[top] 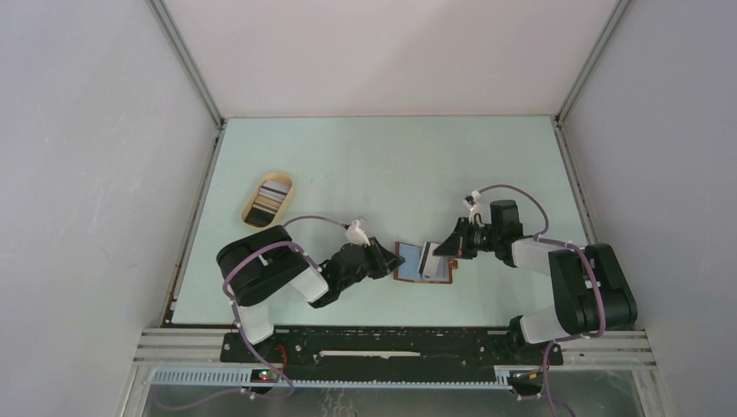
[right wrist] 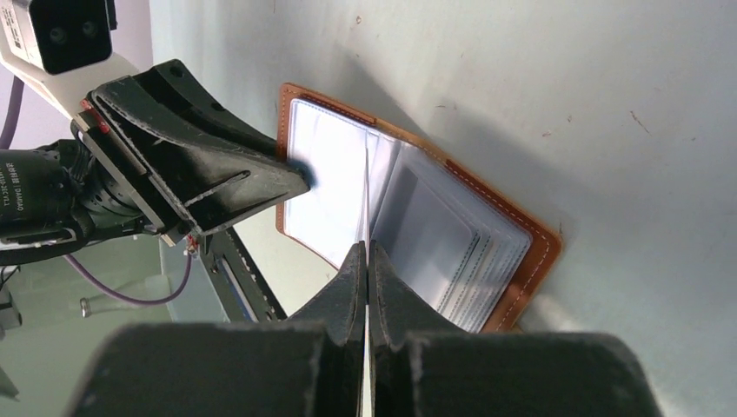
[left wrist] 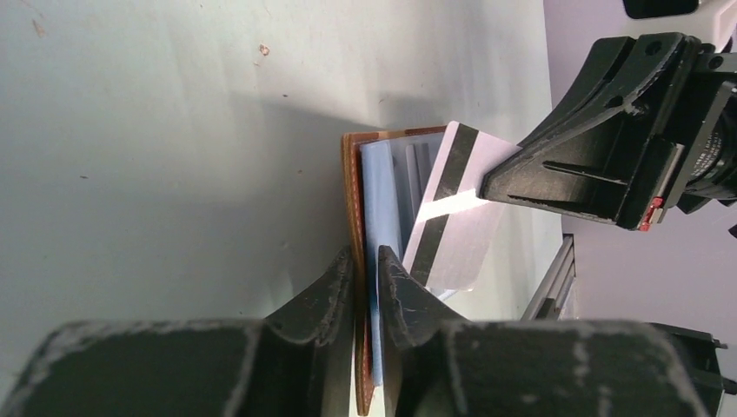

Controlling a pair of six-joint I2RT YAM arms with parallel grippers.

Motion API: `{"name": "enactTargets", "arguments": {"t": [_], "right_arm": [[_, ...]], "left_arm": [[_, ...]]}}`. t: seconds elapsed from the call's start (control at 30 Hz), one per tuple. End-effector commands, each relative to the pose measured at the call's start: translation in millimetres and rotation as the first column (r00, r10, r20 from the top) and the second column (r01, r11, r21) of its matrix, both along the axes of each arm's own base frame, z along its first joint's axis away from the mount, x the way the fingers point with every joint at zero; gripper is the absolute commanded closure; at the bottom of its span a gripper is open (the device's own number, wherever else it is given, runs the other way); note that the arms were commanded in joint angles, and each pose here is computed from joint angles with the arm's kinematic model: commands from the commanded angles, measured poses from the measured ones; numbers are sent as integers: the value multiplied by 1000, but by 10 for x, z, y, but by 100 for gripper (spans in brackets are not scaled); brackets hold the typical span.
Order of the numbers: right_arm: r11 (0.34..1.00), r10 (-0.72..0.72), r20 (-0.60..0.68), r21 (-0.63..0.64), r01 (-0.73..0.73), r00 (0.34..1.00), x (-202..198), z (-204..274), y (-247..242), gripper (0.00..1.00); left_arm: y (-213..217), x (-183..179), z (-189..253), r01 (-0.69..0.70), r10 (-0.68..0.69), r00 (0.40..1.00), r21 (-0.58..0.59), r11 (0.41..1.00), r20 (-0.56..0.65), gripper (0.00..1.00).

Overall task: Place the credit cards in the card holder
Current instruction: Insert the credit card into the card holder.

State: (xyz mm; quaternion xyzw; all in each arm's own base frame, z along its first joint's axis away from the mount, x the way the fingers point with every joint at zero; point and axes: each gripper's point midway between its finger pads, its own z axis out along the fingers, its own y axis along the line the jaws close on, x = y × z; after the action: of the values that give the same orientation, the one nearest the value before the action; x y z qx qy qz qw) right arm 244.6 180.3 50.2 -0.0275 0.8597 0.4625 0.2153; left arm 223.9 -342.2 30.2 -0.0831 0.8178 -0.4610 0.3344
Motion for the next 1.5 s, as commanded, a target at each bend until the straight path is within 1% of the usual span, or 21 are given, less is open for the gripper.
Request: {"name": "enactTargets", "arguments": {"t": [0.0,0.07,0.13,0.23,0.33,0.43,0.5,0.57,0.63,0.7,0.77,0.83,0.9,0.97,1.07,1.17,1.27,1.37,1.47], "right_arm": [[1000,14,92,24,-16,996,193,183,10,100],[996,60,140,57,-68,988,220,381,43,100],[990,115,188,64,-129,975,209,556,56,100],[982,157,225,63,-175,962,152,653,56,100],[976,183,245,70,-206,952,135,690,62,100],[973,203,239,56,-222,950,119,691,48,100],[968,226,247,53,-246,942,99,700,50,100],[949,276,258,79,-306,926,46,780,72,100],[925,322,267,117,-362,908,0,872,100,100],[899,359,276,156,-410,892,-57,952,122,100],[881,380,295,174,-440,877,-93,1014,132,100],[871,390,318,178,-459,864,-116,1083,136,100],[865,396,343,172,-472,852,-130,1144,136,100],[858,401,364,174,-484,841,-151,1193,139,100],[841,411,390,185,-508,824,-183,1269,151,100],[821,430,423,183,-540,797,-238,1356,175,100],[811,442,463,161,-563,769,-290,1439,193,100],[809,447,485,138,-571,751,-318,1480,206,100],[804,451,492,138,-578,745,-327,1492,220,100]], "left_arm": [[-29,58,153,-2,4,998,-33,999,61,77],[42,52,170,-19,21,997,-27,999,68,70],[121,40,203,-38,39,996,-13,999,76,64],[207,14,255,-50,47,994,30,998,94,54],[273,-15,357,-55,46,991,62,997,127,49],[337,-55,478,-43,30,984,71,997,175,47],[327,-91,591,-10,-5,976,66,998,217,46],[246,-136,729,51,-64,963,58,997,261,43],[106,-237,890,155,-160,934,39,987,320,41],[-14,-332,1082,250,-233,892,7,968,389,40],[-72,-370,1202,307,-282,848,17,951,448,40],[-72,-395,1273,344,-318,809,40,938,494,39],[-9,-381,1328,344,-318,785,52,937,531,37],[52,-432,1444,353,-314,740,53,934,595,31],[92,-433,1536,345,-303,703,64,936,643,21],[23,-433,1593,371,-326,673,78,925,664,18],[-85,-409,1649,407,-347,654,74,910,672,18],[-139,-391,1695,442,-347,653,33,896,674,18],[-160,-394,1784,464,-316,640,-24,886,700,19]]}}
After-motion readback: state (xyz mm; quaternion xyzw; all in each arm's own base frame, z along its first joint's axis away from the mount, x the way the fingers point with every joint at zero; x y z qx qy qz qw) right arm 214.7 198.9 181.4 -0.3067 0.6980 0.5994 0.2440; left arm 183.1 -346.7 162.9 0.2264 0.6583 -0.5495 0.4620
